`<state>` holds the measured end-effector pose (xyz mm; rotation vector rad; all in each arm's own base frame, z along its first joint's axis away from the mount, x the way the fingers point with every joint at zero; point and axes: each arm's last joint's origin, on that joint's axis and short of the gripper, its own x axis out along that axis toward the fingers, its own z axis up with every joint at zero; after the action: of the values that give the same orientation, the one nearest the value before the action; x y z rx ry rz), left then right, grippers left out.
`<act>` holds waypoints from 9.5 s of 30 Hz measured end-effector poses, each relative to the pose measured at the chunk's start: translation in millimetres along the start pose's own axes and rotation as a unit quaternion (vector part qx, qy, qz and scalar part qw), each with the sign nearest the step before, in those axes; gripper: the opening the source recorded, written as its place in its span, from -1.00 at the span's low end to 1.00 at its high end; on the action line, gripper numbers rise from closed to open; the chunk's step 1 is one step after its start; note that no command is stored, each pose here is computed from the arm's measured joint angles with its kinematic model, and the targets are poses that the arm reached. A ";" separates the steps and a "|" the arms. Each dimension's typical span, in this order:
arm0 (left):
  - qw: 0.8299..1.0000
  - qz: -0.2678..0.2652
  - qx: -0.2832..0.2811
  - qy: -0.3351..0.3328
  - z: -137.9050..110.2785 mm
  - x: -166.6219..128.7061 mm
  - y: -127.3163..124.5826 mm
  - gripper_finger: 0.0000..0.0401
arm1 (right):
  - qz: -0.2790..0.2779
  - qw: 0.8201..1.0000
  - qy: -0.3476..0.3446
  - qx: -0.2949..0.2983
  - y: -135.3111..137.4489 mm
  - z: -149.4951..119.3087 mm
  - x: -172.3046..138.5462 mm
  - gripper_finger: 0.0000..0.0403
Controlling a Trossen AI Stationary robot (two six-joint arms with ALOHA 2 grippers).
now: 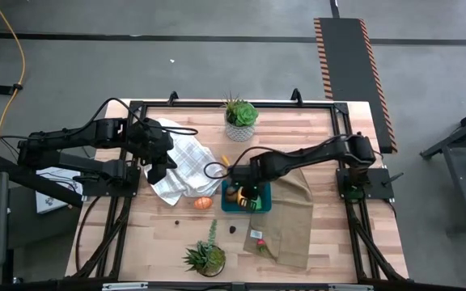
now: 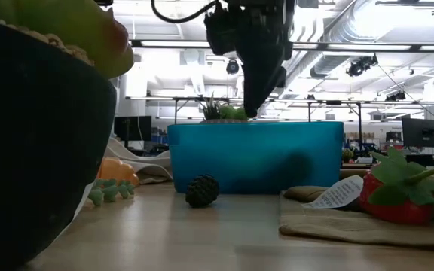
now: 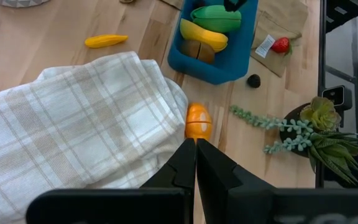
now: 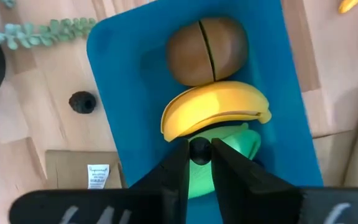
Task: Pick and placing Produce into tupperware
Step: Put the right blueberry into the blue bin, then put the blueberry into the blue bin
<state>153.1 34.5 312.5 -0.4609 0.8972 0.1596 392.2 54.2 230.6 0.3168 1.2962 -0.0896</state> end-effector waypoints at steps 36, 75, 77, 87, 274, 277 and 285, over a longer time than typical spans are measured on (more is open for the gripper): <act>0.985 -0.158 0.062 0.026 -1.9 -2.2 -9.3 -0.99 | 0.109 0.965 -0.187 0.148 16.9 3.6 -96.9 -0.60; 0.966 0.082 -0.204 0.134 -80.5 36.9 -114.1 -0.55 | -0.135 0.926 -0.244 0.253 -21.4 -199.7 -129.2 -0.60; 0.958 0.090 -0.243 0.121 -80.0 37.0 -113.8 -0.58 | -0.098 0.923 -0.260 0.266 -26.4 -209.2 -123.4 -0.60; 0.914 0.155 -0.348 0.142 -84.3 60.1 -120.0 -0.68 | -0.071 0.930 -0.229 0.277 -43.4 -231.4 -90.8 -0.60; 0.969 0.086 -0.143 0.184 -15.0 151.0 -163.5 -0.75 | -0.075 0.956 -0.194 0.206 -50.1 -229.3 -82.5 -0.60; 0.978 0.078 -0.119 0.153 -0.7 141.3 -171.0 -0.75 | -0.073 0.956 -0.195 0.208 -49.8 -229.0 -82.6 -0.60; 0.990 0.082 -0.061 0.094 36.8 110.2 -179.0 -0.75 | -0.066 0.954 -0.200 0.215 -48.8 -227.9 -82.7 -0.60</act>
<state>305.5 -114.5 303.0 -0.5216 1.1150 0.3276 145.5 62.4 247.3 0.5530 0.8830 -0.5300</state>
